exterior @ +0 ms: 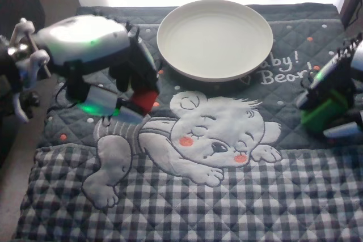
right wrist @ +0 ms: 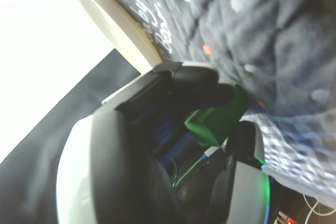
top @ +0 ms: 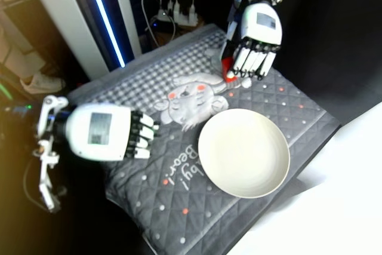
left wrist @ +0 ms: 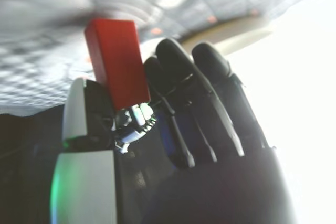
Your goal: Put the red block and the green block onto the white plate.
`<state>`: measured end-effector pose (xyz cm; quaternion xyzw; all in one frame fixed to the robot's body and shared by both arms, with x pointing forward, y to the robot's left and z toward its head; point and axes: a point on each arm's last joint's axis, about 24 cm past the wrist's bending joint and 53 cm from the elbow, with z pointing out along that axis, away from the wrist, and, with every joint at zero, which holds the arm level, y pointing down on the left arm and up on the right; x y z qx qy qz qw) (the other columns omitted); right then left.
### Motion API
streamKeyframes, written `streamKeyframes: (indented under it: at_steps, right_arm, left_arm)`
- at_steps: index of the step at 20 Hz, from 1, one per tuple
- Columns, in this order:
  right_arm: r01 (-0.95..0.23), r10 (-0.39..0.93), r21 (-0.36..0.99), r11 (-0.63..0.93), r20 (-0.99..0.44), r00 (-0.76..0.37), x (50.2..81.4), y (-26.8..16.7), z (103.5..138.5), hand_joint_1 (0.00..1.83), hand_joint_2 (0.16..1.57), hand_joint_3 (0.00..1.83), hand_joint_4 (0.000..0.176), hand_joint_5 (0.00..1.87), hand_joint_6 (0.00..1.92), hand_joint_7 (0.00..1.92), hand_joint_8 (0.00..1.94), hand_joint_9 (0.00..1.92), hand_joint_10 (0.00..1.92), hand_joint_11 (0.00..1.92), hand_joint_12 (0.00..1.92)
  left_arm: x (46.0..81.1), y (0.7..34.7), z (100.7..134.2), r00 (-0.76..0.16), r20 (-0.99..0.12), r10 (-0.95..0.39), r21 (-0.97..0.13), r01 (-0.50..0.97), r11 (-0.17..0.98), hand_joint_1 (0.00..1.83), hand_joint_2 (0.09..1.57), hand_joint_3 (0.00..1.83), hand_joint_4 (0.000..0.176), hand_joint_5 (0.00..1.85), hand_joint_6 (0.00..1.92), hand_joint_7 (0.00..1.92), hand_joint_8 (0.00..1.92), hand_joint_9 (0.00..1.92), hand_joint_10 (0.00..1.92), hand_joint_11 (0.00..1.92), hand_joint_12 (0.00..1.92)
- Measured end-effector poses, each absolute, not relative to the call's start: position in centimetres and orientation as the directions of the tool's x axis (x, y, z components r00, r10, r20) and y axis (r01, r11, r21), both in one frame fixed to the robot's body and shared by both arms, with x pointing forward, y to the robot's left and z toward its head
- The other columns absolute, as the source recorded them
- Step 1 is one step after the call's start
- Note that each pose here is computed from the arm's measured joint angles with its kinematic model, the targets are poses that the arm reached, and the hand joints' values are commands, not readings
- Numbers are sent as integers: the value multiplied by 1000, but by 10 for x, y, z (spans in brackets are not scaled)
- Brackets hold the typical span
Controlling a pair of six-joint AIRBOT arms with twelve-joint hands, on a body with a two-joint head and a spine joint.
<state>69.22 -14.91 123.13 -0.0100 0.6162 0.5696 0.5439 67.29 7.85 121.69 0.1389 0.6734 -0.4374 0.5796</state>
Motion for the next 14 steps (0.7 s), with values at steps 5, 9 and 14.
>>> streamKeyframes:
  at_steps: [5, 9, 14]
  right_arm:
    - [-627, 696, 715, 308, -619, -364, 711, -160, 1244, 1224, 974, 0, 0, 1423, 152, 1534, 271, 1513, 771, 1332, 1384]
    - [-719, 765, 649, 248, -586, -266, 732, -138, 1314, 1288, 997, 5, 0, 1255, 328, 1392, 477, 1433, 717, 1220, 1363]
    - [-745, 759, 615, 259, -607, -237, 756, -94, 1331, 1203, 1045, 0, 0, 1142, 684, 1378, 667, 1442, 1054, 1290, 1508]
  left_arm:
    - [689, 61, 1238, -251, -880, -404, -451, 712, 539, 1285, 1028, 2, 0, 1413, 29, 1095, 984, 1084, 898, 881, 1300]
    - [700, 63, 1262, -222, -849, -480, -477, 715, 512, 1292, 1003, 0, 0, 1398, 56, 1219, 769, 1056, 744, 538, 1308]
    - [736, 57, 1278, -188, -815, -548, -504, 696, 511, 1286, 994, 0, 0, 1205, 586, 1421, 223, 1270, 537, 1035, 1041]
